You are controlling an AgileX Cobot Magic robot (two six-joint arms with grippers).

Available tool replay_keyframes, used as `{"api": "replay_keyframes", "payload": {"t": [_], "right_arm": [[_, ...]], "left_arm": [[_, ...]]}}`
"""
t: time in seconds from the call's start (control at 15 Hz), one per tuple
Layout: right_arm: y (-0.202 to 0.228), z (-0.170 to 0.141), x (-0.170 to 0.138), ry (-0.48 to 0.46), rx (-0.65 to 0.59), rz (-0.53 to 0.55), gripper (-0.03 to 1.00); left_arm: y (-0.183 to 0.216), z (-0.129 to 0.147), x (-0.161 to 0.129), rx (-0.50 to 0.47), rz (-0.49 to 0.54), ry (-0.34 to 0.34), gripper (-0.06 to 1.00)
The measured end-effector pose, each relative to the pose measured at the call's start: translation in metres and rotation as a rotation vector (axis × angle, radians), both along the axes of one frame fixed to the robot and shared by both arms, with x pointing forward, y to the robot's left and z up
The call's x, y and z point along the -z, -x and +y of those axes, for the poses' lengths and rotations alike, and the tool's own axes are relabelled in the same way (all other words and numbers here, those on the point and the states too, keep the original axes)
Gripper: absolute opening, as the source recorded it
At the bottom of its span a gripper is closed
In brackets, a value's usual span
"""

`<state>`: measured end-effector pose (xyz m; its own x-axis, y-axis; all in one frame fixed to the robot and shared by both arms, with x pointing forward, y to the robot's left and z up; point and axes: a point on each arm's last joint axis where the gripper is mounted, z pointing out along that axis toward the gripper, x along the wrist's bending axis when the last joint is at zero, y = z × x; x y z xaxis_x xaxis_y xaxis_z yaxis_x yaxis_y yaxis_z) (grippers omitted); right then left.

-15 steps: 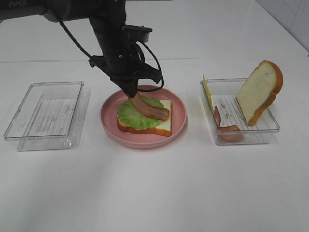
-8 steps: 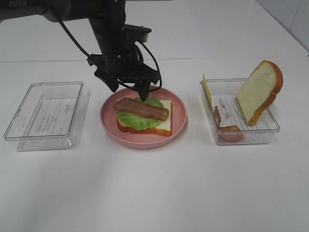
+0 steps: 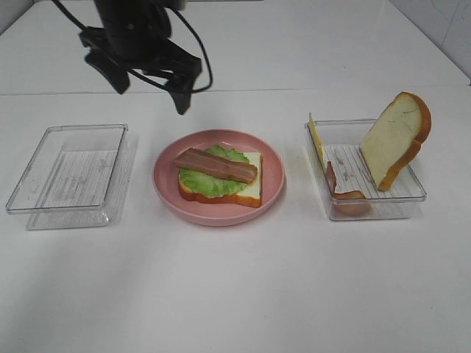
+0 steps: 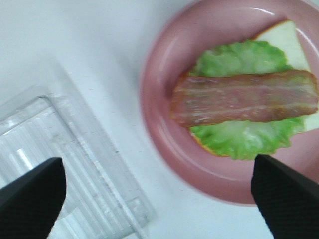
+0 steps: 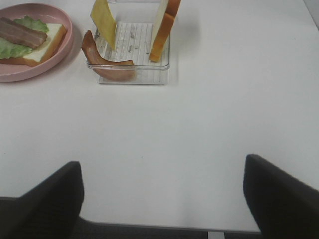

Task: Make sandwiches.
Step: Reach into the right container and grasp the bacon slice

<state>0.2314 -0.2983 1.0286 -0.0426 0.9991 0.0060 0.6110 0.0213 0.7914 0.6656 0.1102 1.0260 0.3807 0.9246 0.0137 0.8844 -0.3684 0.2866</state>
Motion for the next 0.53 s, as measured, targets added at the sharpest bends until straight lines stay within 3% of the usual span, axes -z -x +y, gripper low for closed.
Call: {"api": "replay_keyframes", "payload": {"t": [0.13,0.33,0.47,0.53], "right_arm": [[0.0,0.0,0.0,0.0,0.0,0.0,0.85],[0.0,0.0,0.0,0.0,0.0,0.0,0.85],[0.0,0.0,0.0,0.0,0.0,0.0,0.85],[0.0,0.0,0.0,0.0,0.0,0.0,0.85]], "left_arm": [[-0.013,0.045,-0.011,-0.087,-0.021,-0.002,0.93],[-0.028,0.144,-0.03,-0.28,-0.061,0.003,0.93],[-0.025,0.19,-0.037,-0.372,-0.055,0.073,0.91],[-0.016,0.196,-0.037,-0.384,-0.034,0.083,0.9]]}}
